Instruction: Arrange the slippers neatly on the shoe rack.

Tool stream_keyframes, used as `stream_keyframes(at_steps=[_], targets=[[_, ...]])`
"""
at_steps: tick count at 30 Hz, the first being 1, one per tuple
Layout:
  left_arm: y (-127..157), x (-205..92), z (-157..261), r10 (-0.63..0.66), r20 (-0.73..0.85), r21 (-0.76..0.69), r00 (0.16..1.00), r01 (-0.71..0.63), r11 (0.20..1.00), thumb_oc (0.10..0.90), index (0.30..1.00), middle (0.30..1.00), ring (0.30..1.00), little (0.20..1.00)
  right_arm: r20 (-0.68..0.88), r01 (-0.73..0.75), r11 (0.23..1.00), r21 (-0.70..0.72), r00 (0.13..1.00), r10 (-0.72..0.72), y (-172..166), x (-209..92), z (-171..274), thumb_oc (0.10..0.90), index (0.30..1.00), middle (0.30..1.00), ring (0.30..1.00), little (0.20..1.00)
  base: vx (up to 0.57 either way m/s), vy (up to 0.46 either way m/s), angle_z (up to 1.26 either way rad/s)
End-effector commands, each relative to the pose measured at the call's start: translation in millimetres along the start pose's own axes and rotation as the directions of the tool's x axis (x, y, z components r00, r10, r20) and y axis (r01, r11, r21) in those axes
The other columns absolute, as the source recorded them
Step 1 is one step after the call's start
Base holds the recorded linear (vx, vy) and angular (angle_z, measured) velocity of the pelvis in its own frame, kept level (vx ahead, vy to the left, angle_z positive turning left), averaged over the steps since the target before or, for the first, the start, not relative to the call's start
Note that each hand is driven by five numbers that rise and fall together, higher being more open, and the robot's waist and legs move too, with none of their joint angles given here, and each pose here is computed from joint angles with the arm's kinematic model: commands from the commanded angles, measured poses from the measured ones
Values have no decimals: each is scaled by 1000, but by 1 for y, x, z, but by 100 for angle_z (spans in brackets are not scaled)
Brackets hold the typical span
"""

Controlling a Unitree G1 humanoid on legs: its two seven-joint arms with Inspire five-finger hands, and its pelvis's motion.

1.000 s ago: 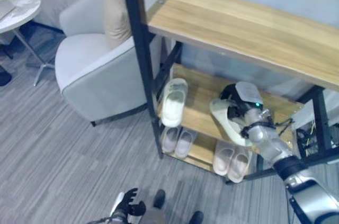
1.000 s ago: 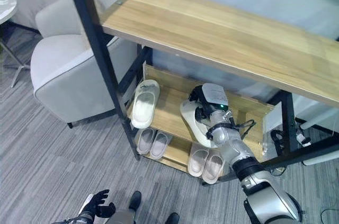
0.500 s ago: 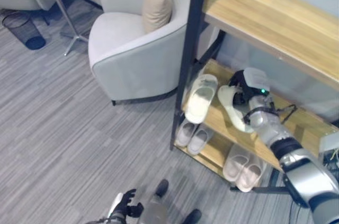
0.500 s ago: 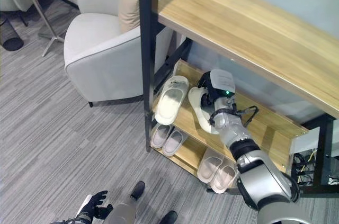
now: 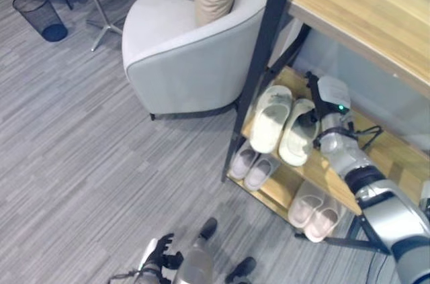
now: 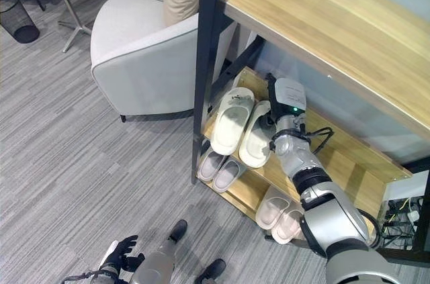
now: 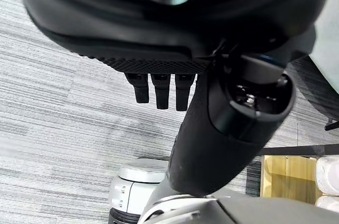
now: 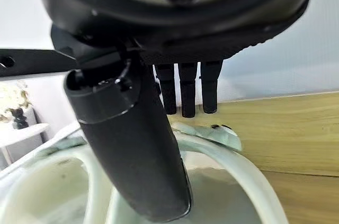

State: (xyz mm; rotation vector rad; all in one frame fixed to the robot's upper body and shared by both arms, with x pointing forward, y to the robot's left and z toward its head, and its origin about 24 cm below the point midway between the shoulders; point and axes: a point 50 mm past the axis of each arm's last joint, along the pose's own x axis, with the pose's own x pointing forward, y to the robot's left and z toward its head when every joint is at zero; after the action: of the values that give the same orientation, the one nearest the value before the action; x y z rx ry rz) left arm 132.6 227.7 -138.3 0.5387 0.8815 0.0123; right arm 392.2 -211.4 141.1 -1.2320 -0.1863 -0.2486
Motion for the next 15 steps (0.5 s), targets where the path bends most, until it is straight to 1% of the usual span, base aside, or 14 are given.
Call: stream_keyframes(at_steps=[1,12,15], targets=[[-18,-4,-2,-47,8,-3,999,48,999,800,900,900,900,900,139,165,986,-1,977,-163,-45,16,22,800,900,900,900,900,0,0,0],[-19,-5,-6,-46,-16,-26,999,46,999,800,900,900,900,900,190,104,994,39,976,-109,-32,2,25,800,900,900,900,900,-7,10,-4],[-19,-5,-6,-48,-22,-33,999,47,998,800,900,900,900,900,216,92,993,79,971,-107,-30,-6,28,800,900,900,900,900,-10,-5,-13]])
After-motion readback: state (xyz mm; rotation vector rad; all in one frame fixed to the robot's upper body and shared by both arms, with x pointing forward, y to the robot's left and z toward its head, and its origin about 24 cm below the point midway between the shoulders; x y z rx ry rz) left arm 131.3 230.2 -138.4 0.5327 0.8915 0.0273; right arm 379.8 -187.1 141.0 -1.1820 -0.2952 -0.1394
